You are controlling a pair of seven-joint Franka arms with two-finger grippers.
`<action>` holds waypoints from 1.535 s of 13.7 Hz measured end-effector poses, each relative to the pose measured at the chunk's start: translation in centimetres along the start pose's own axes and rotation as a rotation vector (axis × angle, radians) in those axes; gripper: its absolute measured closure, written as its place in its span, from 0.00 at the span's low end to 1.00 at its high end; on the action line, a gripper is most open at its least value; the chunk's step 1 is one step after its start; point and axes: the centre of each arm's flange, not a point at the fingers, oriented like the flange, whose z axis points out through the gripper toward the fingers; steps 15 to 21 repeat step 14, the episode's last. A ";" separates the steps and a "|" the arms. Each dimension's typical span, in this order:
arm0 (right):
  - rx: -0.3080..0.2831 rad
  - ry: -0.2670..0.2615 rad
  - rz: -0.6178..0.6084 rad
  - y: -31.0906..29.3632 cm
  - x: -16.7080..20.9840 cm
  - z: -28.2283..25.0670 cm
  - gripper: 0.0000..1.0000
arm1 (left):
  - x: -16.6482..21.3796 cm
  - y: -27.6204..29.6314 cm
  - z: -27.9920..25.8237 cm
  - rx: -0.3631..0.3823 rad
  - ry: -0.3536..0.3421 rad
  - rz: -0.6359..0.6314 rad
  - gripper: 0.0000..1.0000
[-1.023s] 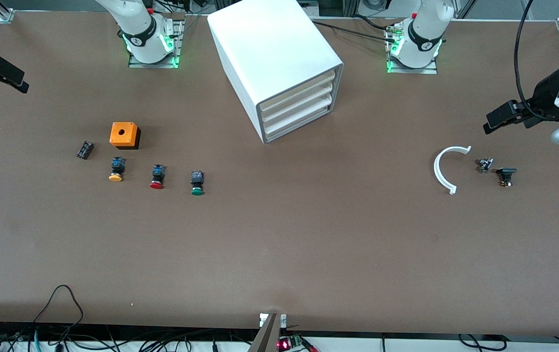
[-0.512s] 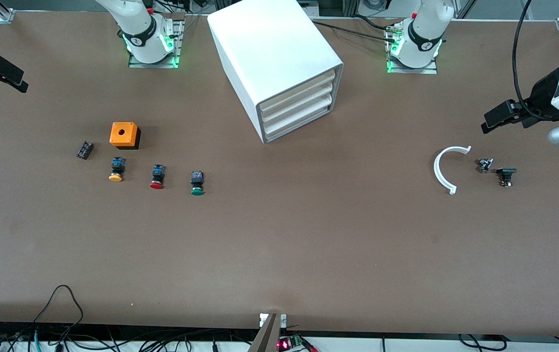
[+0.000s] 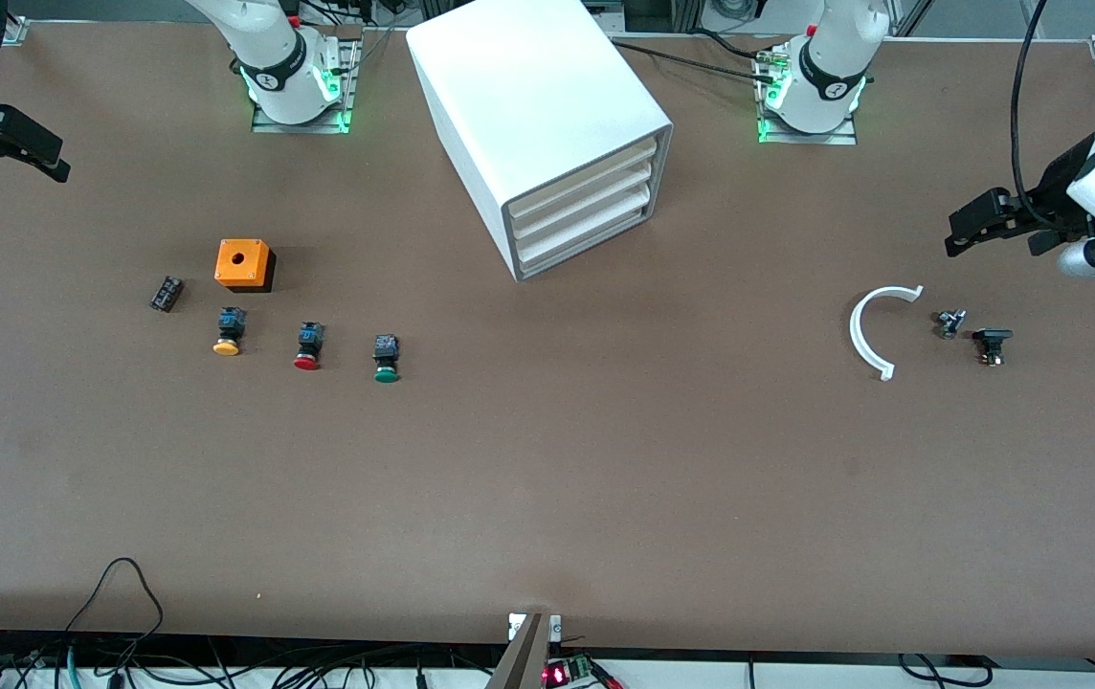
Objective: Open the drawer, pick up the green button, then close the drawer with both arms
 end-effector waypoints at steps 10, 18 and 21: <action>0.041 0.022 -0.006 -0.2 -0.2 -1.0 0.00 | 0.0 -2.3 -1.2 0.064 0.016 -0.020 0.00; -0.031 0.035 -0.074 -3.6 -1.1 -1.8 0.00 | 0.1 -2.8 -1.2 0.064 0.014 -0.026 0.00; -0.031 0.035 -0.074 -3.6 -1.1 -1.8 0.00 | 0.1 -2.8 -1.2 0.064 0.014 -0.026 0.00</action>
